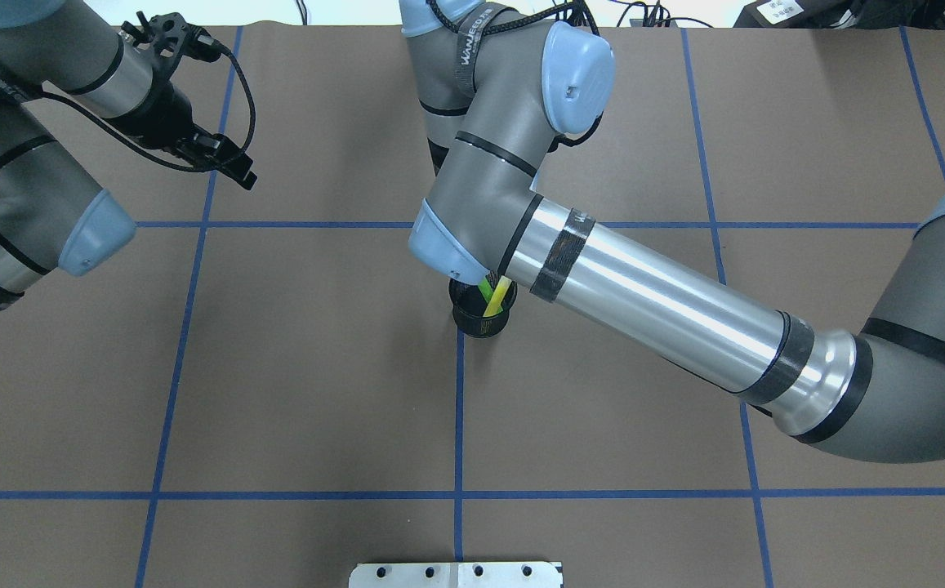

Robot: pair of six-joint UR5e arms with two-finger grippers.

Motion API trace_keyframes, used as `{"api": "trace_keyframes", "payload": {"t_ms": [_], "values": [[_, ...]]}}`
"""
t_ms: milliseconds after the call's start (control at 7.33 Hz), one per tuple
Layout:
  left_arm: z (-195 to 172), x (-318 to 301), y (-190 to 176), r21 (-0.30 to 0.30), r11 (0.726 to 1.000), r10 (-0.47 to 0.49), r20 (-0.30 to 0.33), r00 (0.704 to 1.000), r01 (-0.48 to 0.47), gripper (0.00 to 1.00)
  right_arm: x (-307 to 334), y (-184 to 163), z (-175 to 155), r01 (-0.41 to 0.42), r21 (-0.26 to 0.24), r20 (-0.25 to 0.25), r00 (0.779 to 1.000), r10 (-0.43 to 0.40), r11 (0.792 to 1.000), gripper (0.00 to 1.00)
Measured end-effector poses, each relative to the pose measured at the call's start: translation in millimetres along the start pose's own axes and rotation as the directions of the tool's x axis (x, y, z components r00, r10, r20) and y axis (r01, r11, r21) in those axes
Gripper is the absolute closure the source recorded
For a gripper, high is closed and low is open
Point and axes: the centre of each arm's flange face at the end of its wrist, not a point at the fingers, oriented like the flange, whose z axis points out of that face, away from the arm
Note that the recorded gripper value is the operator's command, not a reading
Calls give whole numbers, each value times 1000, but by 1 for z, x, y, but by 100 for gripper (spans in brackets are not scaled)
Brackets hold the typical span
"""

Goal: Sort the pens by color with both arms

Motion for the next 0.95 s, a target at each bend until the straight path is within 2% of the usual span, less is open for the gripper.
{"api": "trace_keyframes", "payload": {"t_ms": [409, 955], "values": [[4, -10, 12, 0, 1000, 13, 10, 1000, -13, 15, 8, 21, 22, 11, 2, -30, 999, -11, 1000, 22], [7, -14, 17, 3, 1000, 18, 19, 1000, -18, 15, 9, 18, 24, -1, 15, -46, 999, 2, 1000, 26]]}}
